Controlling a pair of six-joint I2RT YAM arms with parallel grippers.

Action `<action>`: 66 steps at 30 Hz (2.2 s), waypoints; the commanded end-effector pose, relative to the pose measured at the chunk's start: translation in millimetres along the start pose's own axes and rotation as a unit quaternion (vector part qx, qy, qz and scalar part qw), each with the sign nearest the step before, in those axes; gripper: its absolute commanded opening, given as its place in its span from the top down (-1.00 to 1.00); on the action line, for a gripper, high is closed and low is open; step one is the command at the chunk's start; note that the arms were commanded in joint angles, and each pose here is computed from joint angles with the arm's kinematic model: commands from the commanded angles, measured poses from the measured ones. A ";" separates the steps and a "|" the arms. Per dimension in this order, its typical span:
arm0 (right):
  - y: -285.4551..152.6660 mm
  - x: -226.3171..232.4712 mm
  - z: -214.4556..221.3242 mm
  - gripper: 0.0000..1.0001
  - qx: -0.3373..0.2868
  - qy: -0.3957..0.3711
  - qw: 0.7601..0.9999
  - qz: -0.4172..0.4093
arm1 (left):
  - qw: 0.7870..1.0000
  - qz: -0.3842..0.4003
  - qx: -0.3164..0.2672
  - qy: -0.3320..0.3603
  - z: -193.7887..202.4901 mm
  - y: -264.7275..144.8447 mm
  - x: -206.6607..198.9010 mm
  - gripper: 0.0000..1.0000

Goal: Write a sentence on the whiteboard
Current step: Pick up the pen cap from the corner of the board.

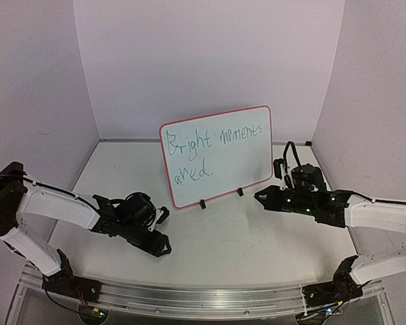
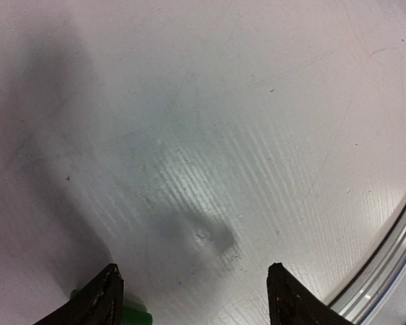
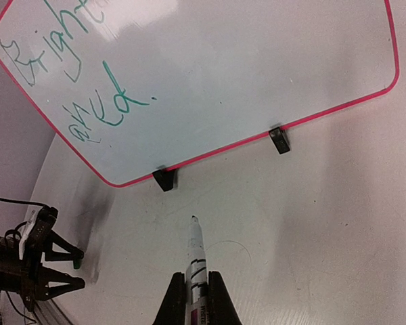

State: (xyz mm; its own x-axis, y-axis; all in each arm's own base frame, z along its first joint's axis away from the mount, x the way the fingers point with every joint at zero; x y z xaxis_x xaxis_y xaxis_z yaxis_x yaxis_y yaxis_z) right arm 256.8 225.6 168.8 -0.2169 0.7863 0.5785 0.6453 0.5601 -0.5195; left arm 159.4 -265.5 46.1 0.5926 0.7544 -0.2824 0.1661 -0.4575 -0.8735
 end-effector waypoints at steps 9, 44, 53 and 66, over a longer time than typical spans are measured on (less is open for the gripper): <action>-6.5 3.9 -4.9 1.00 -0.021 0.008 1.000 -0.011 | 0.995 -0.103 0.016 0.003 -2.0 -1.6 26.9 -0.61; -16.2 -3.4 -2.4 1.00 -0.035 0.020 0.999 -0.007 | 0.992 -0.047 0.116 -0.023 53.1 -20.8 13.8 0.05; -17.6 -3.0 -3.8 1.00 -0.039 0.020 0.999 -0.007 | 0.989 -0.064 0.133 -0.022 56.5 -17.7 17.3 0.42; -17.6 -1.4 -3.9 1.00 -0.035 0.014 0.999 -0.009 | 0.987 -0.067 0.146 -0.014 60.1 -12.4 17.8 0.97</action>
State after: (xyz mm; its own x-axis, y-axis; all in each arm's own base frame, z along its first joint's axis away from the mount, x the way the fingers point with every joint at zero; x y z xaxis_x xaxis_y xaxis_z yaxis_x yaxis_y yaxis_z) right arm 247.8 213.1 170.4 -0.1932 0.7768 0.5994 0.6722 0.5498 -0.4958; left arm 126.2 -226.7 37.9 0.5552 0.8075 -0.1993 0.0343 -0.2617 -0.9646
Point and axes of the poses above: each gripper's point midway between its finger pads, its own y axis out along the fingers, its own x axis along the line the jaws close on, z = x × y, the point moved 3 cm from there along -y, back along the fingers, and after that the axes turned 7 degrees about y, right-handed, at the moved point
